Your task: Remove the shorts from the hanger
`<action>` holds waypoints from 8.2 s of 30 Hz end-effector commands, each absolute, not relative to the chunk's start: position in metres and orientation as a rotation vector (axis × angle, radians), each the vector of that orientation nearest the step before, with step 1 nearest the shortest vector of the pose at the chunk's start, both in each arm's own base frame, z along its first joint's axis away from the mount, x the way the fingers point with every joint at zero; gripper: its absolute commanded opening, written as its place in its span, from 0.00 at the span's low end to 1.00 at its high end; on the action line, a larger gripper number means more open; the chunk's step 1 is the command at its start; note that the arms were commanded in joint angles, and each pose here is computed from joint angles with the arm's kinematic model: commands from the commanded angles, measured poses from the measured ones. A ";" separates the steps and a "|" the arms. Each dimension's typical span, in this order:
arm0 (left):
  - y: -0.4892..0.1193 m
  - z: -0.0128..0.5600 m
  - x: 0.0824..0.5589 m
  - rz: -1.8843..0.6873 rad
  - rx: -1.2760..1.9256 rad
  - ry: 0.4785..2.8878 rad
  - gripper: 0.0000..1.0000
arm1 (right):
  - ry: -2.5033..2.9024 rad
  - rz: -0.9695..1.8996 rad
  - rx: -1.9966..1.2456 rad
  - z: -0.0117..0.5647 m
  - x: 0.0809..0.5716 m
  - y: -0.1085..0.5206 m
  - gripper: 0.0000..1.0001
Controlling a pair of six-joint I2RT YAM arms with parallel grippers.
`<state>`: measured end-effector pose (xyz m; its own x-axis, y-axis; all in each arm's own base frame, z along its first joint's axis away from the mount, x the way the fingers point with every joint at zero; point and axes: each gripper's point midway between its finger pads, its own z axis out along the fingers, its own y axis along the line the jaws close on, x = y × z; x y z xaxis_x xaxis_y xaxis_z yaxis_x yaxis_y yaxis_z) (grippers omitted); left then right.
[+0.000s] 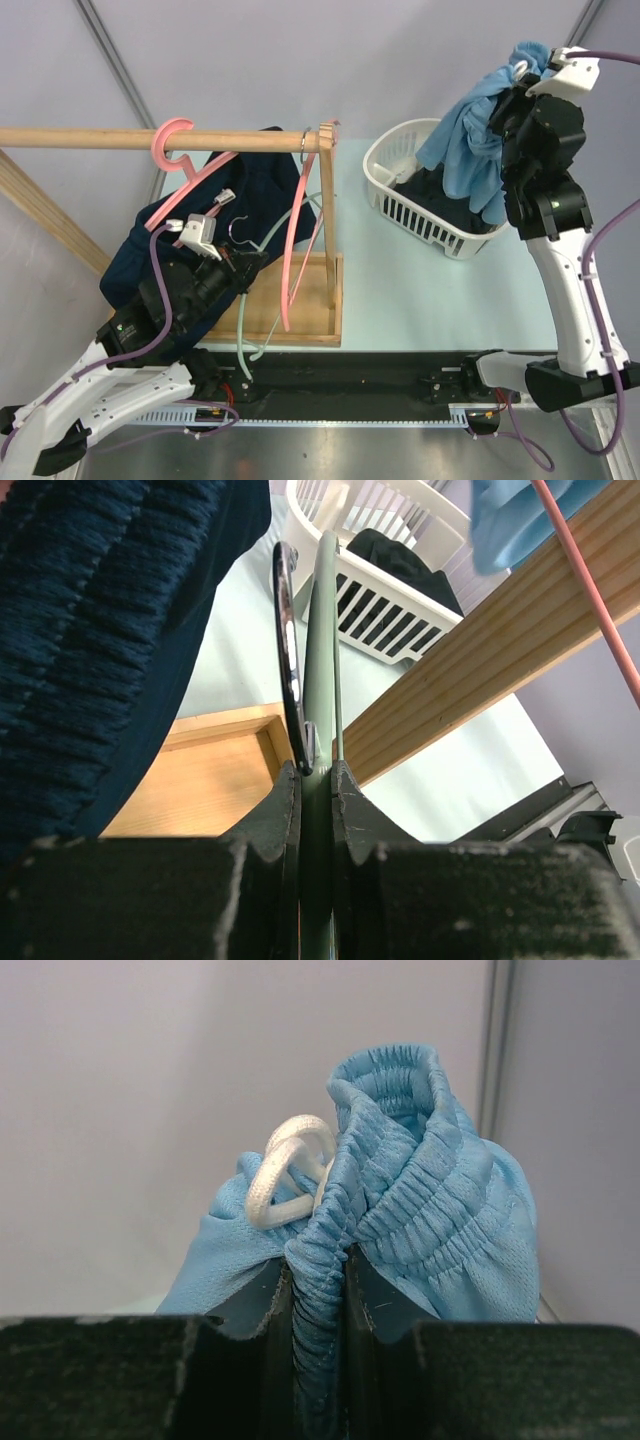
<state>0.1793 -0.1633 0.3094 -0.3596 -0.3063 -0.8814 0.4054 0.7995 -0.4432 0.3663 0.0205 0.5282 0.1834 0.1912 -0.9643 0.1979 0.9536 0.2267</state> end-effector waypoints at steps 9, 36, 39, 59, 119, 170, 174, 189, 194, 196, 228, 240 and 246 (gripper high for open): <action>-0.161 0.343 0.169 -0.846 0.032 1.729 0.00 | 1.845 0.051 0.456 0.369 0.411 0.009 1.00; -0.140 0.411 0.136 -0.898 0.163 1.653 0.00 | 1.998 0.340 0.243 0.322 0.331 0.124 1.00; -0.134 0.429 0.139 -0.817 0.228 1.626 0.00 | 2.007 0.338 0.244 0.317 0.330 0.124 1.00; -0.139 0.540 0.183 -0.461 0.421 1.502 0.00 | 2.015 0.322 0.245 0.311 0.318 0.116 1.00; -0.091 0.527 0.177 -0.340 0.292 1.554 0.73 | 2.110 0.320 0.246 0.265 0.302 0.119 1.00; -0.060 0.527 0.181 -0.296 0.103 1.550 0.00 | 2.146 0.295 0.224 0.250 0.299 0.121 1.00; -0.041 0.532 0.162 -0.351 0.036 1.482 0.00 | 2.144 0.299 0.224 0.251 0.300 0.122 1.00; -0.028 0.454 0.124 -0.553 -0.028 1.465 0.00 | 2.174 0.312 0.207 0.240 0.304 0.133 1.00; -0.037 0.418 0.121 -0.641 -0.069 1.507 0.00 | 2.183 0.331 0.198 0.238 0.305 0.138 1.00; -0.055 0.397 0.127 -0.685 -0.060 1.558 0.00 | 2.183 0.350 0.196 0.238 0.306 0.142 1.00; -0.225 0.275 0.244 -1.120 0.123 1.949 0.00 | 2.024 1.059 -0.296 0.251 0.322 0.304 0.98; -0.235 0.281 0.237 -1.190 0.207 1.936 0.00 | 2.109 0.982 -0.296 0.209 0.333 0.314 0.78; -0.231 0.281 0.227 -1.187 0.215 1.931 0.00 | 2.149 0.891 -0.251 0.198 0.335 0.308 0.63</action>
<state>0.2338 -0.2231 0.2261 -0.7292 -0.2454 -0.6388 0.3770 0.6350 -0.6743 0.3281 0.3125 0.1984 -0.7033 0.0982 -0.7041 -0.4619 0.6897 0.5576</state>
